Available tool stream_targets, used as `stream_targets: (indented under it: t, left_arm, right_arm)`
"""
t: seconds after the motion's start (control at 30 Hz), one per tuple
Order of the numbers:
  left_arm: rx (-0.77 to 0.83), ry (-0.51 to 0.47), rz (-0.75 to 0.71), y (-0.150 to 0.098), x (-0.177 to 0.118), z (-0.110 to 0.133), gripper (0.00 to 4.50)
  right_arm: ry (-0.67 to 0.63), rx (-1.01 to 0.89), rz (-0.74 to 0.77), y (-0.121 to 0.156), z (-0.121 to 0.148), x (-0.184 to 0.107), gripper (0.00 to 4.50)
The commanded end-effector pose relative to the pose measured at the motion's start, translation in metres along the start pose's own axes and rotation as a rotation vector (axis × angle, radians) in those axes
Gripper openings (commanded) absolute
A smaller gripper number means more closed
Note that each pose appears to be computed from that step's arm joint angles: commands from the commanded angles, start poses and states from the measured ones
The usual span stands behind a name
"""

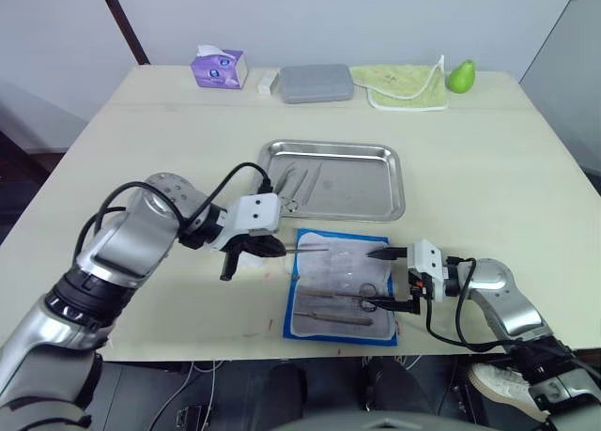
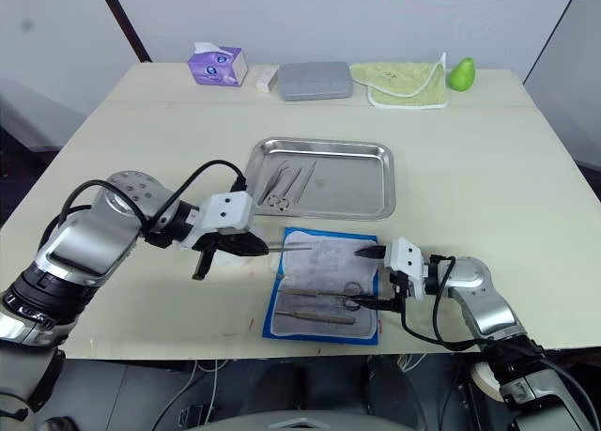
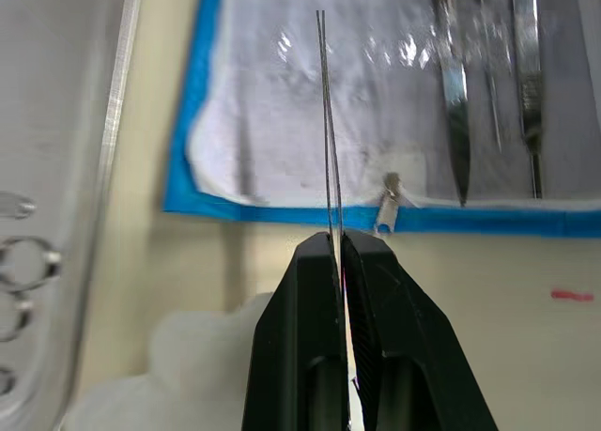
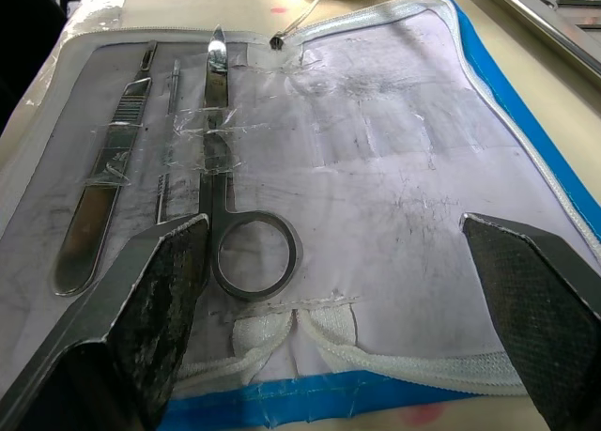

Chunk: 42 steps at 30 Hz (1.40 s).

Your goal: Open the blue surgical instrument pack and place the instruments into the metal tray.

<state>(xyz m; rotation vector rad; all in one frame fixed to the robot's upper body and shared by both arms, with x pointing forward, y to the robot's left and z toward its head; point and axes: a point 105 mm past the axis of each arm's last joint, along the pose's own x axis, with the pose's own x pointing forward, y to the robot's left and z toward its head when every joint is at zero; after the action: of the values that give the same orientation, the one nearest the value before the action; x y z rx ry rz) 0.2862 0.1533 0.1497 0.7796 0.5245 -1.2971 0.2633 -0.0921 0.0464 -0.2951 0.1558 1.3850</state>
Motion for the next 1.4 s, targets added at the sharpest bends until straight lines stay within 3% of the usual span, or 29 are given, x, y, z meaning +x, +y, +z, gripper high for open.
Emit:
stream_targets:
  t: [0.03,0.33,0.43,0.7,1.1,1.4]
  left_arm:
    - [-0.050,-0.106,0.111,0.009,-0.008,0.021,0.04]
    - [-0.395,-0.207,0.430,0.041,0.013,0.044,0.04]
    - [-0.541,-0.185,0.561,0.058,0.022,0.046,0.04]
    - [-0.719,-0.139,0.732,0.087,0.041,0.050,0.04]
    - [-0.805,-0.087,0.803,0.107,0.080,0.052,0.04]
    - [-0.834,-0.066,0.813,0.109,0.089,0.044,0.04]
  right_arm:
    - [0.230,0.164,0.054,0.028,-0.065,-0.002,4.50]
    - [0.200,0.158,0.064,0.027,-0.060,-0.004,4.50]
    - [0.200,0.157,0.066,0.027,-0.060,-0.005,4.50]
    - [0.215,0.147,0.072,0.022,-0.059,-0.008,4.50]
    - [0.229,0.152,0.073,0.021,-0.062,-0.012,4.50]
    - [0.229,0.154,0.073,0.023,-0.063,-0.013,4.50]
